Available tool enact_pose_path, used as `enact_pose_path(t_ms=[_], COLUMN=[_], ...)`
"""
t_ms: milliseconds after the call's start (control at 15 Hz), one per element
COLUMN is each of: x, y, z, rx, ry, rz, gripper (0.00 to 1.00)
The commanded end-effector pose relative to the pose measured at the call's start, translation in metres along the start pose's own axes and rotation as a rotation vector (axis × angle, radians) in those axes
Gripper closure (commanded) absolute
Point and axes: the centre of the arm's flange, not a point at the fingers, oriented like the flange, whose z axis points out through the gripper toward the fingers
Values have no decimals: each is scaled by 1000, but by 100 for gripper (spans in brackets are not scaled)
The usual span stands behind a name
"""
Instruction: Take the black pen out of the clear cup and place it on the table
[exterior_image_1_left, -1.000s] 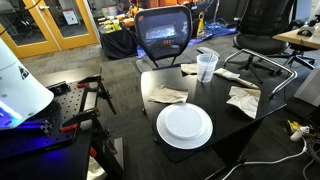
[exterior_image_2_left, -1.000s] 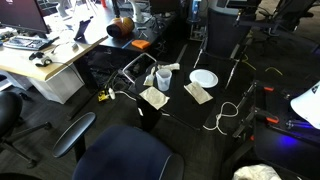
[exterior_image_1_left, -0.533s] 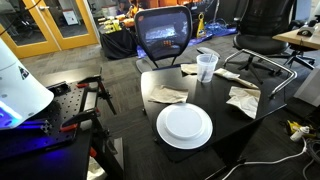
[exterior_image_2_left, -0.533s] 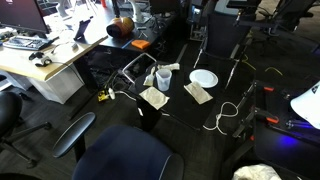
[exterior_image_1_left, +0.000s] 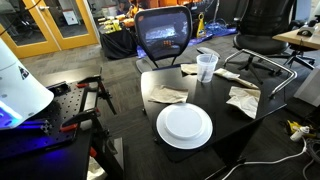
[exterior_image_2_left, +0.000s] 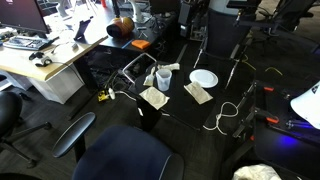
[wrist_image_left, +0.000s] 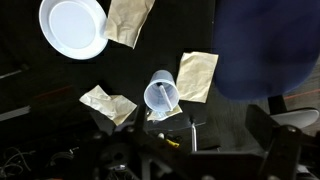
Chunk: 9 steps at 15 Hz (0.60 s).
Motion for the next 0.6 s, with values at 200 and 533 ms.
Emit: enact_pose_path(t_ms=[200,533], x=[10,11], y=[19,22], z=[28,34], rx=[-50,-58], ry=[-28,-36], rz=[4,5], gripper=[0,0])
